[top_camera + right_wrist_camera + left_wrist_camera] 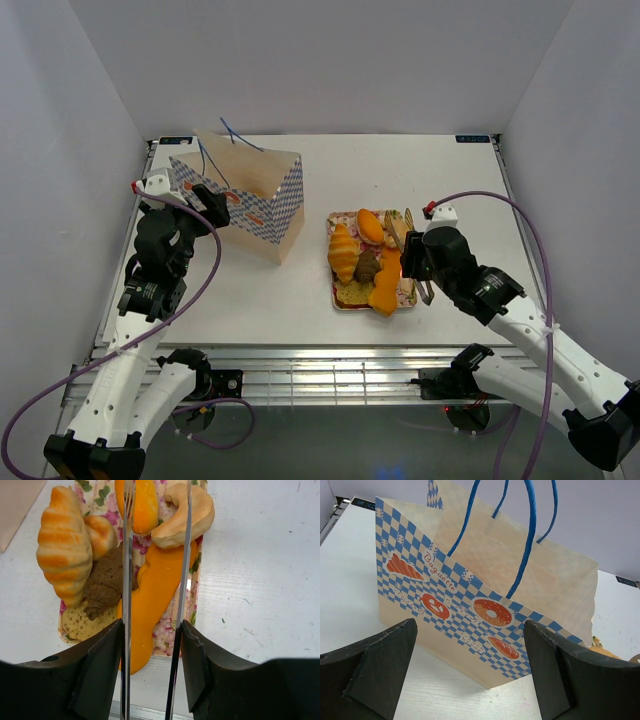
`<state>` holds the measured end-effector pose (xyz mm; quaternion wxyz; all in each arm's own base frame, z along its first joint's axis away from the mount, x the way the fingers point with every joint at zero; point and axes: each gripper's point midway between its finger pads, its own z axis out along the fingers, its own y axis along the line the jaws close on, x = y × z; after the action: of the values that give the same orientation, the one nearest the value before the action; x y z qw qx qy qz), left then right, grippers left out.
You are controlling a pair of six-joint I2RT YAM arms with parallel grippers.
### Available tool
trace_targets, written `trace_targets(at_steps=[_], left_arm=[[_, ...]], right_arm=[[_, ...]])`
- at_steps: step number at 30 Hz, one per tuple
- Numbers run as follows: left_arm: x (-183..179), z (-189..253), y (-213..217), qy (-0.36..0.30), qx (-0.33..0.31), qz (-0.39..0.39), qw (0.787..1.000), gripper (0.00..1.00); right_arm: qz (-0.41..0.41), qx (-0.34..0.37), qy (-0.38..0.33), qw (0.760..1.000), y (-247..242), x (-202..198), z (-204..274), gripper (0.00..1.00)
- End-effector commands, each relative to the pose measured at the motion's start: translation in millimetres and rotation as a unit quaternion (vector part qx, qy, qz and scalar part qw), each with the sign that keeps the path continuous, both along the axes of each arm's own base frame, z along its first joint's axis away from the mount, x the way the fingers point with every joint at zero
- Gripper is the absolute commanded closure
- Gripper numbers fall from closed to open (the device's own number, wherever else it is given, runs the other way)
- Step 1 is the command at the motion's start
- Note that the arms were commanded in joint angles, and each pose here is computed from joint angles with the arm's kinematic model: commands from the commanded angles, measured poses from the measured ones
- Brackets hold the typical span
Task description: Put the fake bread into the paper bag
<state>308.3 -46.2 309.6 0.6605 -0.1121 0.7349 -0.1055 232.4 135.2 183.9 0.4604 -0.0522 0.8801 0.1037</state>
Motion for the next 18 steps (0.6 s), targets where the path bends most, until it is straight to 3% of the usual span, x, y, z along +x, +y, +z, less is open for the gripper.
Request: trace_targets(at_steps=[1, 18], left_arm=[[-1.5, 2.7, -4.5, -0.003, -0.001, -0.013, 1.000, 0.02], [-2.0, 3.8, -7.8, -0.005, -0.001, -0.023, 1.000, 0.05]], right_arm=[[-0.020, -0.001, -0.001, 1.000, -5.2, 2.4, -6.2, 0.46], [-0.042, -0.007, 0.031, 0.999, -9.3, 2.1, -32.2, 0.43]])
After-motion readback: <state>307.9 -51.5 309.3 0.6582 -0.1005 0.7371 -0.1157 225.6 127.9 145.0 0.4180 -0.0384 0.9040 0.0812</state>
